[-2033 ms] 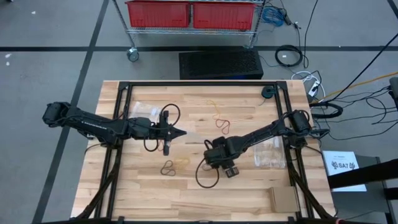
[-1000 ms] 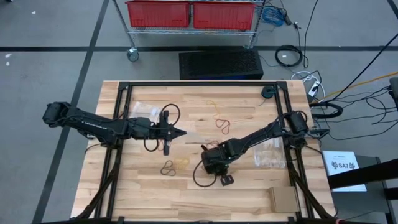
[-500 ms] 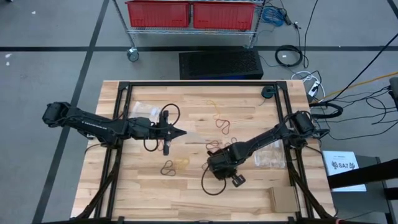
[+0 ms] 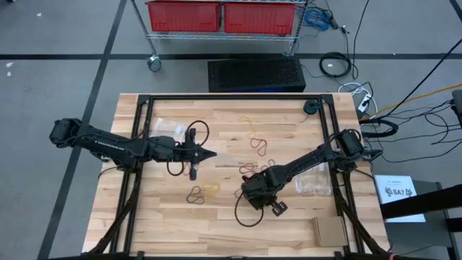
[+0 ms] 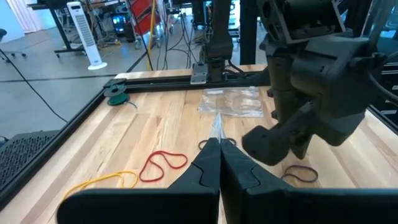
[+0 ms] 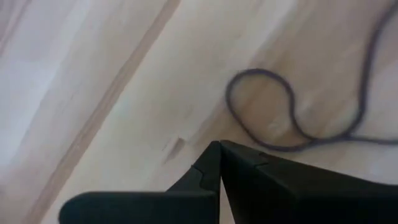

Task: Sort rubber bands
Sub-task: Put the bottom right purple rubber band into the zip bag

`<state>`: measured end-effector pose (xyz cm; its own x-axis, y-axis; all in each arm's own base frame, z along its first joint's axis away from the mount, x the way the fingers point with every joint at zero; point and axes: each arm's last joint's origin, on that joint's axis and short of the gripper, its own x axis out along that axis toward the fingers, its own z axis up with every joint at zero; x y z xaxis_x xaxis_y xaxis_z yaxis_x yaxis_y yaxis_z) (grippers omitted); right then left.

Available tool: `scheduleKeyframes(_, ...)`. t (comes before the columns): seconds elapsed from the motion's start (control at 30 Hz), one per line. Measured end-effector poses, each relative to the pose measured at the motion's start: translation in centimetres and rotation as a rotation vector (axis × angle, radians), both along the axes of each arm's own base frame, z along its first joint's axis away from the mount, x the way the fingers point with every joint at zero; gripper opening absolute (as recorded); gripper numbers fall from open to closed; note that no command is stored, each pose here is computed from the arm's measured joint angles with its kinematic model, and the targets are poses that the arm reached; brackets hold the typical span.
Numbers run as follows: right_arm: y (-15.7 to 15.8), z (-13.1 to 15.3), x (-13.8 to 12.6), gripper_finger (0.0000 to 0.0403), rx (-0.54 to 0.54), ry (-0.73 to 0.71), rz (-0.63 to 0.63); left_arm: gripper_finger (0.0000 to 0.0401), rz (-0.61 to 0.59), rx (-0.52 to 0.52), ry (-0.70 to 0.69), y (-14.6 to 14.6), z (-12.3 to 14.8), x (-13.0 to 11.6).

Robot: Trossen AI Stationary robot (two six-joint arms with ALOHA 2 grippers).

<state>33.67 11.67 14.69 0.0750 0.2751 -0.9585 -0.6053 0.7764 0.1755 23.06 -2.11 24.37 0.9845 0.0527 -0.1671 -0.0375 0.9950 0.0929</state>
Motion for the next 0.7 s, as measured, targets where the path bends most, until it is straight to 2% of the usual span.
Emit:
scheduleKeyframes(0.4, -1.0, -1.9, 1.6, 0.0000, 0.038, -0.052, 0.025, 0.0000, 0.000, 0.000, -0.004, 0.0, 0.0, 0.0)
scheduleKeyframes(0.7, -2.0, -1.3, 3.6, 0.0000, 0.041, -0.205, -0.006, 0.0000, 0.000, 0.000, -0.003, 0.0, 0.0, 0.0)
